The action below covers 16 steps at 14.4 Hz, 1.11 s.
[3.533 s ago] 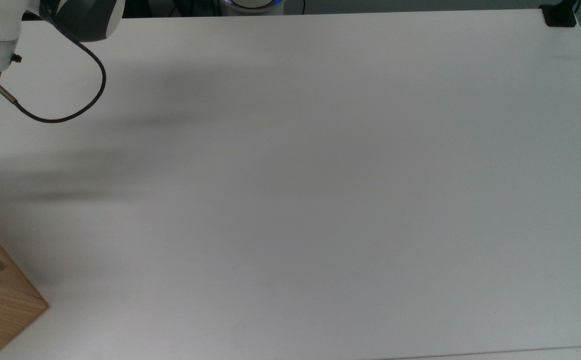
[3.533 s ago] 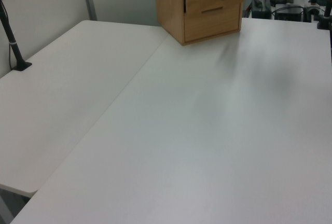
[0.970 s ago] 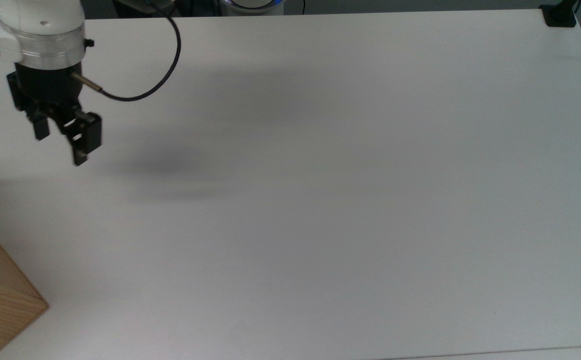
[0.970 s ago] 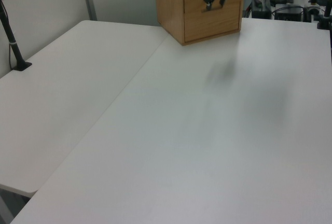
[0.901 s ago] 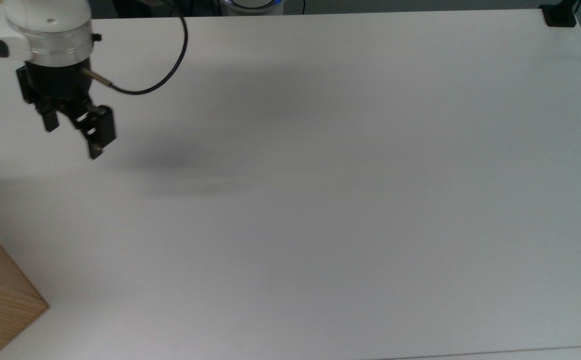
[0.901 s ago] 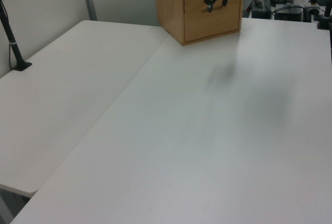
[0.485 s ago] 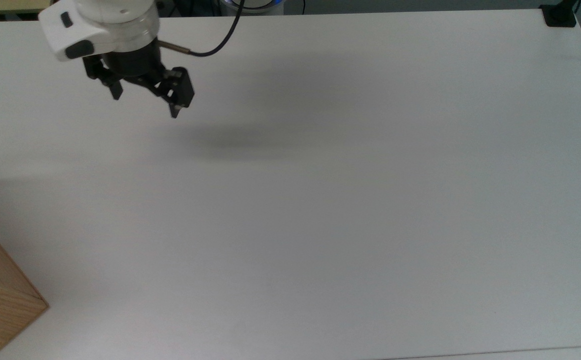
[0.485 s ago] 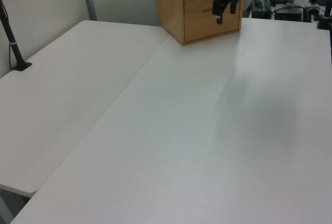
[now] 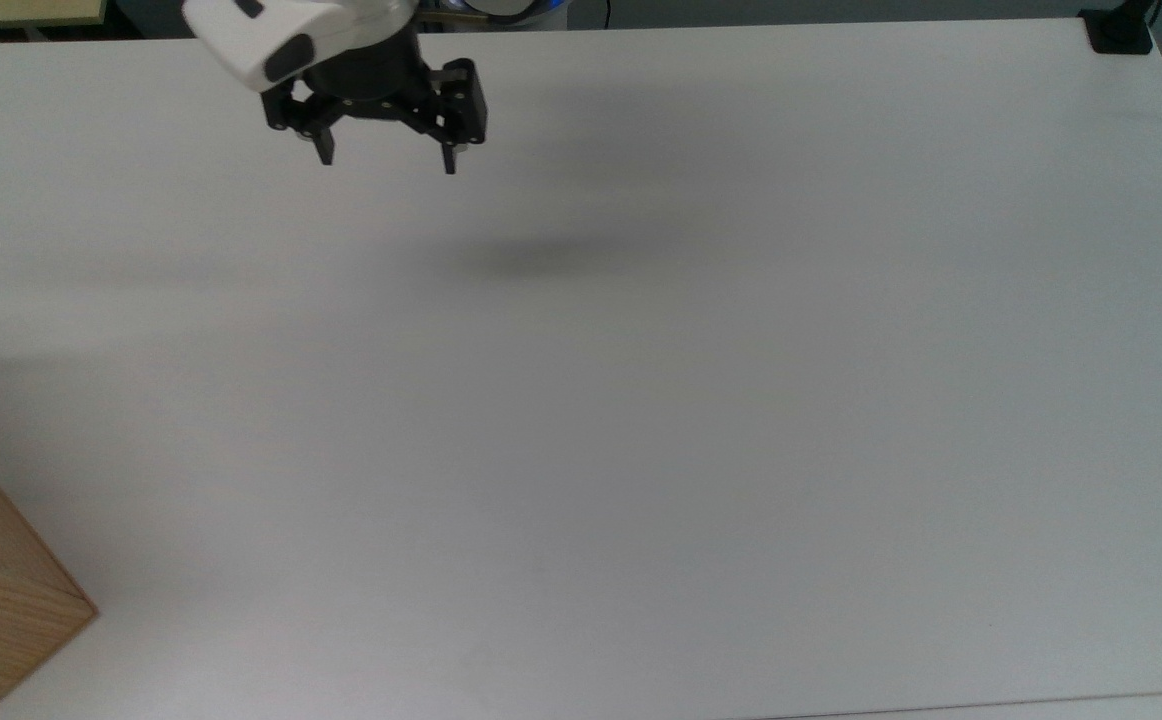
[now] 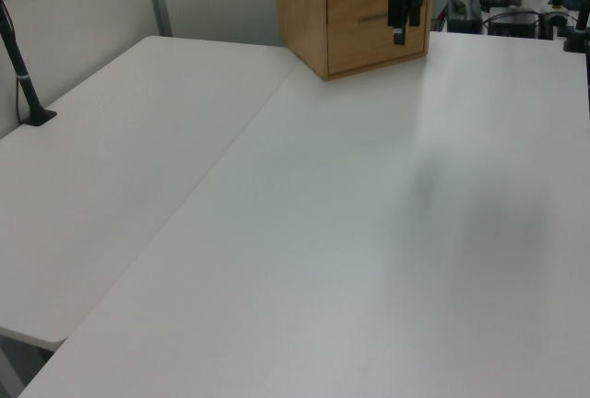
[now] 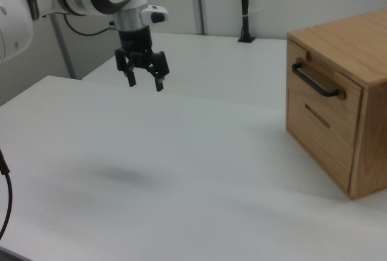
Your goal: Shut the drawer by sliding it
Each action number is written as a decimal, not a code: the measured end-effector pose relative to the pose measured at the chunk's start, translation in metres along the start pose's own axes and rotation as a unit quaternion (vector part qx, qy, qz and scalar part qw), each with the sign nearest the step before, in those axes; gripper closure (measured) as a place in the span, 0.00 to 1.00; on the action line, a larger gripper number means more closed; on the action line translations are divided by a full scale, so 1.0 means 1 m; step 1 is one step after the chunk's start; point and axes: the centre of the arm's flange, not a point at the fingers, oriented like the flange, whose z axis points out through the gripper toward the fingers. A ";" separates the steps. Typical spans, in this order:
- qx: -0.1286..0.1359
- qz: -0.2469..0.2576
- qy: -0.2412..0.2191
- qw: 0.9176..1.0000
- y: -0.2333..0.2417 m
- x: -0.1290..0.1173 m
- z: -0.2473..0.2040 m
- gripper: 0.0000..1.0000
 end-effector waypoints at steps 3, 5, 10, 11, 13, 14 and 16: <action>-0.001 -0.021 0.000 1.000 -0.025 0.000 0.000 0.00; -0.001 -0.025 0.000 1.000 -0.030 0.000 0.000 0.00; 0.003 -0.020 -0.005 1.000 -0.023 -0.002 0.000 0.00; 0.011 -0.018 -0.008 1.000 -0.022 -0.003 0.000 0.00; 0.026 -0.012 -0.009 1.000 -0.019 -0.004 -0.002 0.00; 0.030 -0.004 -0.005 1.000 -0.009 -0.005 -0.006 0.00; 0.045 0.016 0.003 0.999 0.017 -0.010 -0.015 0.00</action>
